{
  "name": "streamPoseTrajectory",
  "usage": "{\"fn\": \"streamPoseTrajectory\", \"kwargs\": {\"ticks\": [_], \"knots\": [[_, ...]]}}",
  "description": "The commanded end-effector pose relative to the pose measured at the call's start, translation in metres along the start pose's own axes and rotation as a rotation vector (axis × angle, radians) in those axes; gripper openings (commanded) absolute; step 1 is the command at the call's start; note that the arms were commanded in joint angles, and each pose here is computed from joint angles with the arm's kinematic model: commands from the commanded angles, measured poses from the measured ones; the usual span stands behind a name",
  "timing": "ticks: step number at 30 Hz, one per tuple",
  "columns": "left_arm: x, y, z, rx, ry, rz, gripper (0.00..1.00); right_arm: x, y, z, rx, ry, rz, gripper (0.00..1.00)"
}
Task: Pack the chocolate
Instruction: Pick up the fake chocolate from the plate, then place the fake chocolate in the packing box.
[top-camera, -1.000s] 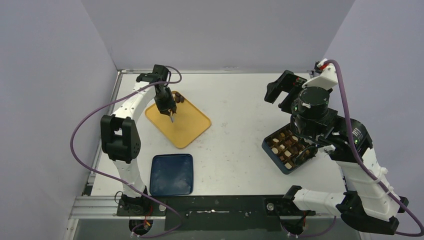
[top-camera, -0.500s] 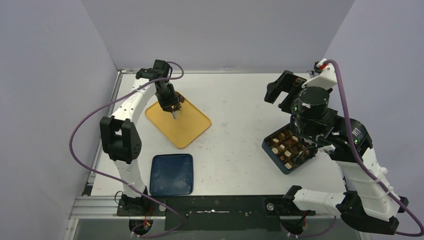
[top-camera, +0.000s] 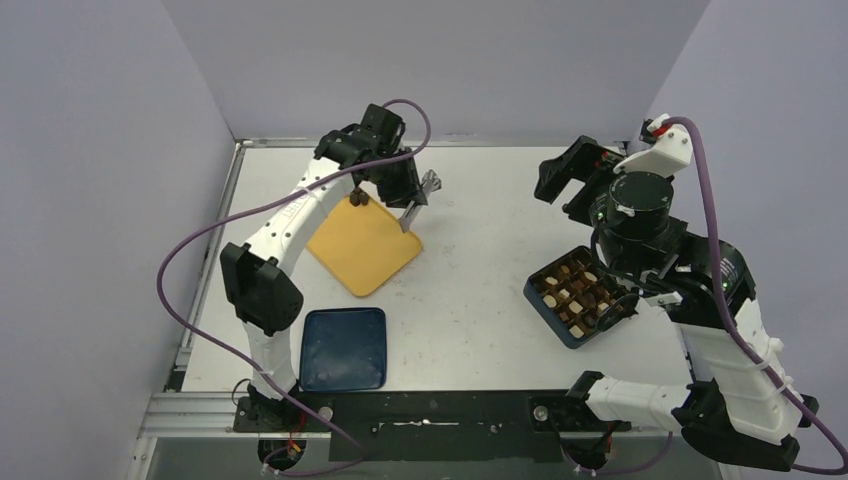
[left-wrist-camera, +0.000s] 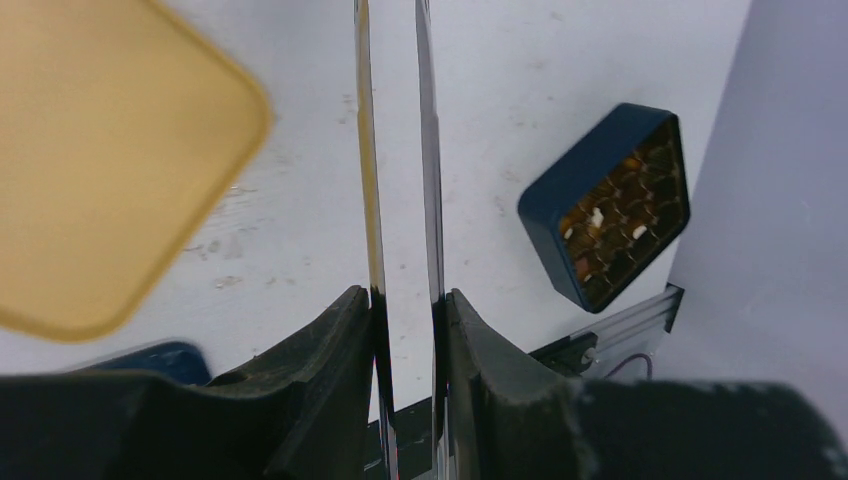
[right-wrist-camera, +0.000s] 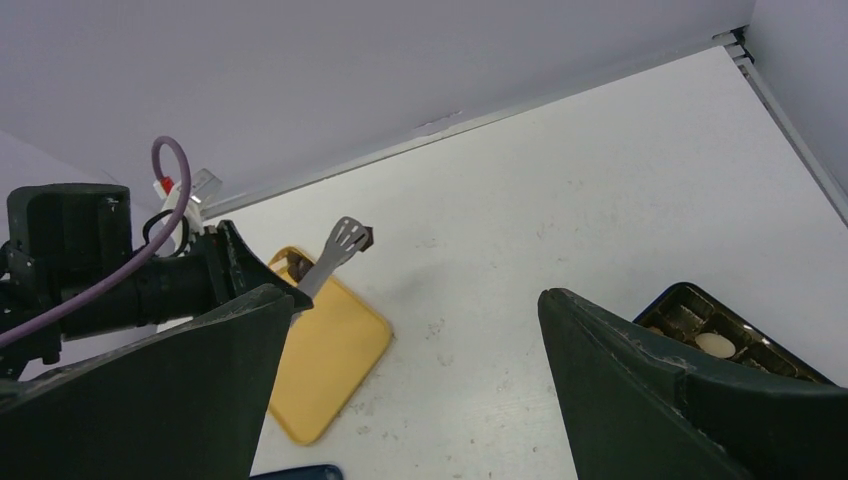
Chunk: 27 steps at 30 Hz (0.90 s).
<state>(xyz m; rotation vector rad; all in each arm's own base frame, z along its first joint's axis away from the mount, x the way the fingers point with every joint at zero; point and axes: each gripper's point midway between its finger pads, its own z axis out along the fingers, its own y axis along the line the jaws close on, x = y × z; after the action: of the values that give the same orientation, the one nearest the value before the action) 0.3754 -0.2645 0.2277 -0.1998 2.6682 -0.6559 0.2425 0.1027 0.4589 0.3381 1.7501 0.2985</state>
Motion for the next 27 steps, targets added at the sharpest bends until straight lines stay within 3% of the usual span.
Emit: {"fn": "streamPoseTrajectory", "kwargs": {"ticks": [1, 14, 27], "knots": [[-0.003, -0.07, -0.001, 0.192, -0.049, 0.018, 0.26, -0.021, -0.005, -0.012, -0.006, -0.043, 0.054, 1.0], [0.09, -0.215, 0.037, 0.503, 0.078, 0.15, 0.26, -0.031, -0.025, -0.031, 0.019, -0.046, 0.063, 1.0], [0.15, -0.264, 0.069, 0.619, 0.174, 0.204, 0.26, -0.031, -0.033, -0.035, 0.036, -0.051, 0.07, 1.0]]}}
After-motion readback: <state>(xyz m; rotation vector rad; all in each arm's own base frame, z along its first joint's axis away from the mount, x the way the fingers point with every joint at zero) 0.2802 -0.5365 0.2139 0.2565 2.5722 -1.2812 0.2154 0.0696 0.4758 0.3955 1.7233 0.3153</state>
